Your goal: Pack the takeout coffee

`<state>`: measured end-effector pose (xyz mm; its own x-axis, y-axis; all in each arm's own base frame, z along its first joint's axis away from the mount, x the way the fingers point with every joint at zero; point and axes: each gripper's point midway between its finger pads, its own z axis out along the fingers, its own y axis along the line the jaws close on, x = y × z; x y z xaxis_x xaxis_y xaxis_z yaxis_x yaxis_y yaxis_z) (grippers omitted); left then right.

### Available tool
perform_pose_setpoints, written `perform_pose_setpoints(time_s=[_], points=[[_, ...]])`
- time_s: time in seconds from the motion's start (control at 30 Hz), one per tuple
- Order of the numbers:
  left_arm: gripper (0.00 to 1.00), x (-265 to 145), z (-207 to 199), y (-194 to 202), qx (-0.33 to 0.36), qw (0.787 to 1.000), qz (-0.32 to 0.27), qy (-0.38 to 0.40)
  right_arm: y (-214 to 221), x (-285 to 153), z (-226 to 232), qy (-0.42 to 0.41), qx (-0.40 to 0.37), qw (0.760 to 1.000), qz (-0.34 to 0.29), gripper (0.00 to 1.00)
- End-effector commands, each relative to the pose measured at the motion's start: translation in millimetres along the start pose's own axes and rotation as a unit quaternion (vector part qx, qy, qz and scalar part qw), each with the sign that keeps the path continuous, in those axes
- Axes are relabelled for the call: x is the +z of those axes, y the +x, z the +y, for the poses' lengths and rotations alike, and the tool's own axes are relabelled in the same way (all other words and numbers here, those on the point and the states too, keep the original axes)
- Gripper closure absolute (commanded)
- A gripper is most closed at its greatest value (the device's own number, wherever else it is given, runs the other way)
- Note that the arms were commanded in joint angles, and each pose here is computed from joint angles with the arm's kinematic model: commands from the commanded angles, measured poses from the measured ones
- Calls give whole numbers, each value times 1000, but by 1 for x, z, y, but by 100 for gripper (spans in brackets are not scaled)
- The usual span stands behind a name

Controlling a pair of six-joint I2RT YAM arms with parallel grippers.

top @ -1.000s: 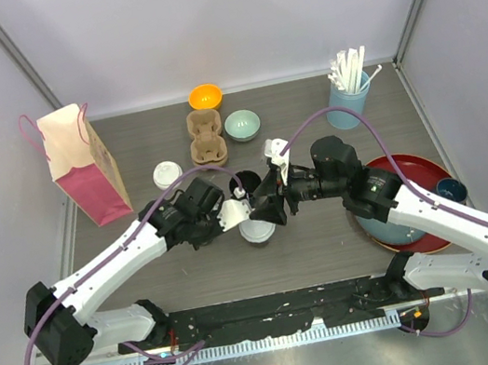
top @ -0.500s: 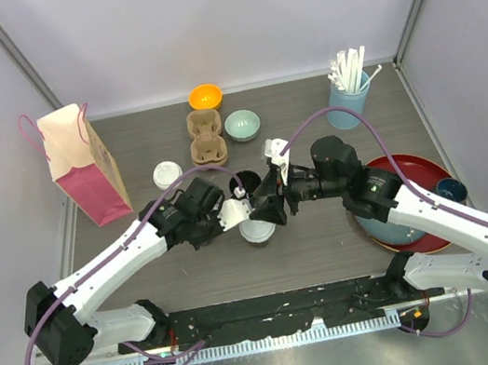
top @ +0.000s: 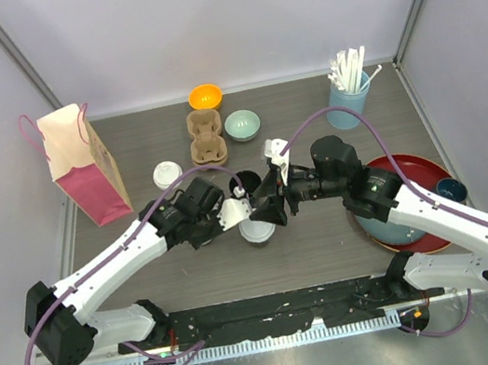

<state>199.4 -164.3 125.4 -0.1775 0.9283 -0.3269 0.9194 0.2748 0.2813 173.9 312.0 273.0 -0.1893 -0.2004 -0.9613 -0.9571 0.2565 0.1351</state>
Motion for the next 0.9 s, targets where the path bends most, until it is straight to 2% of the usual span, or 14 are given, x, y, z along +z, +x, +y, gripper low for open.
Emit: perform_pose_setpoints(time_s=[0.0, 0.3, 0.5, 0.57, 0.6, 0.67, 0.73, 0.8, 0.87], points=[[70, -17, 16, -20, -10, 999, -38, -34, -30, -5, 6, -8, -16, 999, -34, 37], [57, -53, 22, -39, -32, 994, -94, -40, -33, -3, -1, 9, -12, 999, -39, 37], [48, -70, 63, -26, -143, 982, -98, -74, -43, -2, -18, 55, -10, 997, -49, 37], [45, -77, 88, -15, -199, 970, -102, -90, -55, 1, -19, 47, -58, 996, -49, 37], [43, -74, 95, -12, -217, 967, -101, -88, -46, 13, -24, 39, -66, 997, -26, 38], [43, -79, 122, 5, -291, 945, -109, -105, -59, 26, -21, 21, -126, 992, -18, 39], [43, -71, 135, 9, -334, 930, -123, -97, -40, 52, -25, 7, -159, 987, 30, 42], [44, -66, 147, 19, -376, 912, -132, -97, -35, 71, -16, -17, -253, 966, 54, 44], [43, -55, 146, 24, -395, 905, -131, -86, -11, 99, -6, -51, -305, 947, 86, 44]])
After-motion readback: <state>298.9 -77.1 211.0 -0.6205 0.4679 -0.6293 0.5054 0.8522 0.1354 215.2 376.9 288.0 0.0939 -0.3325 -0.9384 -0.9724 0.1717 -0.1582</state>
